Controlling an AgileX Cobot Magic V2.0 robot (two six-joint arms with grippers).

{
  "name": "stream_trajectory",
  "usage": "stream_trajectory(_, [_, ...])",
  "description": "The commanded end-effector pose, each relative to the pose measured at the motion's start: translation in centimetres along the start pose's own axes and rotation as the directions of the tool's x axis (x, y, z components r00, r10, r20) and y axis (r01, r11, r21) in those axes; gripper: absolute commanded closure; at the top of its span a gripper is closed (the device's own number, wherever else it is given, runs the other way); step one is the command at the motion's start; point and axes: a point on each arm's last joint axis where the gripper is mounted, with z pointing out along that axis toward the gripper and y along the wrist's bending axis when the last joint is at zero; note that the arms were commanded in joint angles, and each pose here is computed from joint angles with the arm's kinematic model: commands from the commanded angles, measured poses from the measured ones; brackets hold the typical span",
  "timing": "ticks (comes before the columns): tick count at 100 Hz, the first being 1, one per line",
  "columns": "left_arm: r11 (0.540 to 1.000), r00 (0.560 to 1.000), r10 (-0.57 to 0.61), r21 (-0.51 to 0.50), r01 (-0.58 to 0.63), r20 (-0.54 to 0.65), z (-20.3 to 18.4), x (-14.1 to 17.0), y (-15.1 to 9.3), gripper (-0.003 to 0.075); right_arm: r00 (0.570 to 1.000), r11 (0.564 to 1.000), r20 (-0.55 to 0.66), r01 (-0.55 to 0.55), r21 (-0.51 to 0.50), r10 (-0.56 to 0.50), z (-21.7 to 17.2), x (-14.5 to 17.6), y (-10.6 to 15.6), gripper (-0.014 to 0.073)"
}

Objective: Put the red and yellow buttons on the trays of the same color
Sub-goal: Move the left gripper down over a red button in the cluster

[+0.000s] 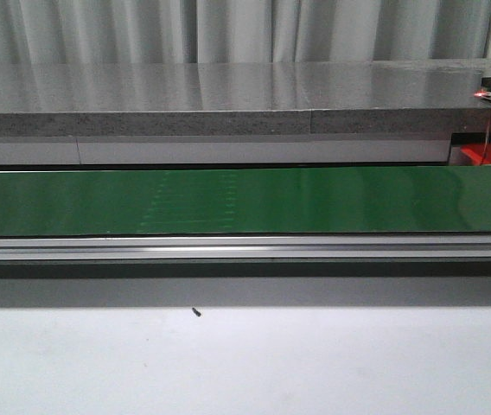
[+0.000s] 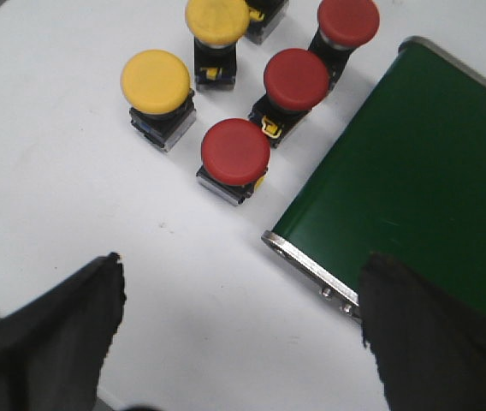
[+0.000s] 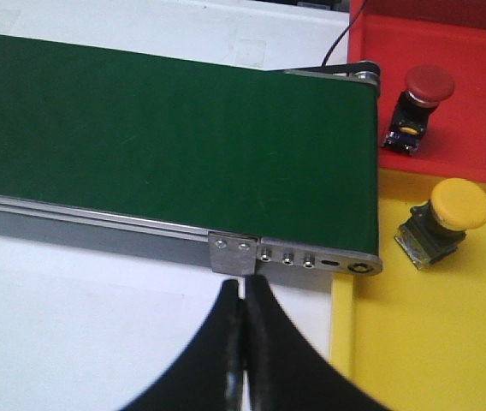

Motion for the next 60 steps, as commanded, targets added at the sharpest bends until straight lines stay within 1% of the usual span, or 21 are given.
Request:
stream_trajectory(1, [1.0,0.999,-0.006,0.013,0.006,0.038,0.2,-2.0,-0.4,0.0156,0.996,1.0,0.085,0.002,0.012,-0.003,-0.5,-1.3,-0.1,0.0716])
stream_trajectory(16, [1.0,1.0,-0.013,-0.002,0.013,-0.018,3.0,-3.8,-0.6,0.0156,0.996,1.0,0.085,0.002,0.012,-0.003,-0.5,-1.3,-0.1,0.0716])
stream_trajectory(38, [0.997,0.99,-0.065,-0.053,0.059,-0.125,6.5,-5.5,1.0,0.0156,0.996,1.0,0.085,0.002,0.012,-0.003,-0.5,-1.3,-0.1,0.0716])
stream_trajectory(48, [0.996,0.986,-0.078,-0.045,0.073,-0.146,7.7,-5.9,1.3,0.0156,0.996,1.0,0.085,0.002,0.012,-0.003,-0.5,-1.3,-0.1,0.0716])
stream_trajectory(60, [0.997,0.982,-0.082,-0.005,0.082,-0.171,9.1,-5.9,1.0,0.0156,0.996,1.0,0.085,0.002,0.012,-0.003,-0.5,-1.3,-0.1,0.0716])
